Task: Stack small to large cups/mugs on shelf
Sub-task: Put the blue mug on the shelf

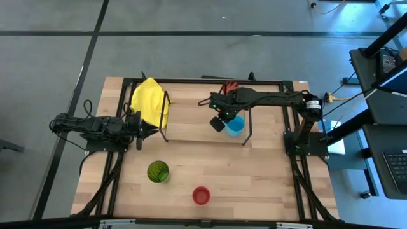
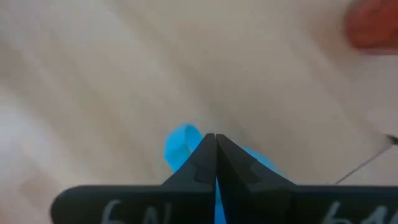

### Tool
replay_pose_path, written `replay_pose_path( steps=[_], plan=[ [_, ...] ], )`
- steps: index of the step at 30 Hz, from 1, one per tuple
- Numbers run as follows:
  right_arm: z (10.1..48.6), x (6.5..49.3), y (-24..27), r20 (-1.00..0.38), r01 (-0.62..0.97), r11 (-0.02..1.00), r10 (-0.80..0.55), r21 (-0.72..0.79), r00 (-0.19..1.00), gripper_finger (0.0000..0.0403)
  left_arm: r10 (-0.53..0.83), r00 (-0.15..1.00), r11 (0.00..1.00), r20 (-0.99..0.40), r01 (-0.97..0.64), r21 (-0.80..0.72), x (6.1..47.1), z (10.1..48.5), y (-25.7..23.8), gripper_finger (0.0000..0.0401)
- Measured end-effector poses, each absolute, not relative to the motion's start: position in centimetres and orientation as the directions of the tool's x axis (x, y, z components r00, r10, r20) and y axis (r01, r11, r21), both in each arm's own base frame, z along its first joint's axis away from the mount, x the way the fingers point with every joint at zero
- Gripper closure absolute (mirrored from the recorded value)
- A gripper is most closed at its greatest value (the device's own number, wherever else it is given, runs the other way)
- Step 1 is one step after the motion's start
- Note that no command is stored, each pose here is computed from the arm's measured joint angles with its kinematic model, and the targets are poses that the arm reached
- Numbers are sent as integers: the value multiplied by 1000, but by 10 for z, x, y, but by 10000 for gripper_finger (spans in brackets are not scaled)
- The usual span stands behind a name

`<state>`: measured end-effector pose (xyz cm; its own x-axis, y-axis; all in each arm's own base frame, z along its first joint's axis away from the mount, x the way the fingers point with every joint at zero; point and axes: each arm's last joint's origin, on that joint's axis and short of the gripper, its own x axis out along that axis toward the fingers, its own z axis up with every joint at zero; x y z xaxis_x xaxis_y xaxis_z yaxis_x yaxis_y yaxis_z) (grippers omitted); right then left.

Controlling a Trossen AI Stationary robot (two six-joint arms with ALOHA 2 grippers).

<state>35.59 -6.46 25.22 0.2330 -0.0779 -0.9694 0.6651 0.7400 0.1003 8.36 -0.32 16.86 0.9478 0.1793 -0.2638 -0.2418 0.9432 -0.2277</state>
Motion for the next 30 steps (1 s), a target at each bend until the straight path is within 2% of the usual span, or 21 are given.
replay_pose_path(
  steps=[5, 11, 17, 20, 24, 28, 30],
  plan=[
    [252, 358, -49, -970, 613, 776, -4, 150, 242, 395, 179, 948, 943, -264, -242, -228, 84, 169, -3, 326],
    [252, 358, -29, -975, 566, 813, 14, 139, 220, 393, 179, 948, 943, -264, -242, -228, 84, 169, -3, 326],
    [254, 366, -9, -956, 519, 836, 21, 178, 294, 376, 179, 948, 943, -264, -241, -228, 84, 169, -3, 326],
    [258, 373, -2, -930, 522, 838, -49, 160, 364, 364, 179, 948, 943, -264, -242, -228, 84, 169, -3, 326],
    [274, 376, -3, -893, 568, 821, -211, 59, 398, 339, 179, 948, 943, -264, -242, -228, 84, 169, -3, 326],
    [291, 366, -15, -888, 699, 712, -362, -67, 283, 318, 179, 948, 943, -264, -242, -228, 84, 169, -3, 326],
    [299, 359, -23, -897, 738, 668, -381, -98, 226, 317, 179, 948, 943, -264, -242, -228, 84, 169, -3, 326]
  ],
)
